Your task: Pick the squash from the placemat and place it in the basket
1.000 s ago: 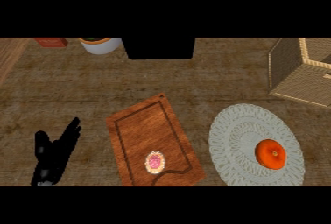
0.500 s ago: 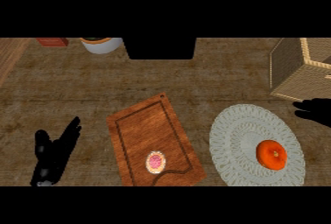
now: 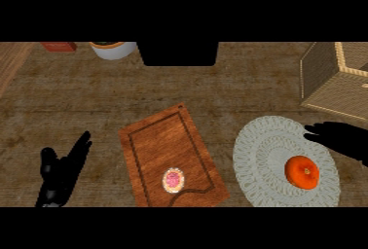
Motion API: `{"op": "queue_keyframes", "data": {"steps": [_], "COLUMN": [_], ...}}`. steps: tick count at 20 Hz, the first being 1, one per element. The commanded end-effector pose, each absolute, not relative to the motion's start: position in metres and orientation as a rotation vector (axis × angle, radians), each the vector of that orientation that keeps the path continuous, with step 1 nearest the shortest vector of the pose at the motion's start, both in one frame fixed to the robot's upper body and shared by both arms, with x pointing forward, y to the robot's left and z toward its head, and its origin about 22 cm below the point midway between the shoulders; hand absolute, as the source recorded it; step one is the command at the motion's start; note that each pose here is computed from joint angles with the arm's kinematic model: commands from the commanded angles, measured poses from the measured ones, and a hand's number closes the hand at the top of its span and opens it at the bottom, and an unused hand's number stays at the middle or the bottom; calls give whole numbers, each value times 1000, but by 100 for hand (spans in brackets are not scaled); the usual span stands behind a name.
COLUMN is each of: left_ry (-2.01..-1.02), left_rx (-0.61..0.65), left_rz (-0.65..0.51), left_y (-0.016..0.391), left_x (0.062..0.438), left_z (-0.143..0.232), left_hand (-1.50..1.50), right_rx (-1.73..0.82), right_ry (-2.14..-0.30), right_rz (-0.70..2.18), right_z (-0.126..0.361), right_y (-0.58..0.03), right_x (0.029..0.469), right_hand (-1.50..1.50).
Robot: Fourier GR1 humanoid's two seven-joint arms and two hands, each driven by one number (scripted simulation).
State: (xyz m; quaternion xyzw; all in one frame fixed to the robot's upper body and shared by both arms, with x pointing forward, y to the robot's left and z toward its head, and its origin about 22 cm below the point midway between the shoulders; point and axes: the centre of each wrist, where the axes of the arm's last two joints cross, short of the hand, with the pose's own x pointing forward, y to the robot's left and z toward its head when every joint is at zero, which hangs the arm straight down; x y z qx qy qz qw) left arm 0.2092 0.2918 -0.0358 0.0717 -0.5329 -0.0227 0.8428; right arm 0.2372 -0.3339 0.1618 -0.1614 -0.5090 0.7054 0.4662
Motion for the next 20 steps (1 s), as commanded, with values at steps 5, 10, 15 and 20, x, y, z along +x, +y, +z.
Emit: {"op": "queue_keyframes", "data": {"steps": [5, 10, 15, 20], "left_ry": [-1028, -1008, -1003, -1007], "left_rx": [152, 151, 148, 153], "left_rz": [-37, -47, -25, -23], "left_y": [289, 292, 293, 301], "left_x": [198, 188, 195, 200], "left_z": [-50, -57, -45, -45], "left_hand": [0, 0, 0, 0], "right_rx": [-381, -402, -379, -380], "right_ry": [-1267, -1251, -1265, -1278], "right_rz": [1734, 1725, 1727, 1736], "right_z": [118, 106, 90, 73], "right_y": [-320, -339, -331, -332], "right_x": [239, 248, 248, 246], "right_hand": [-150, -150, -150, -150]}}
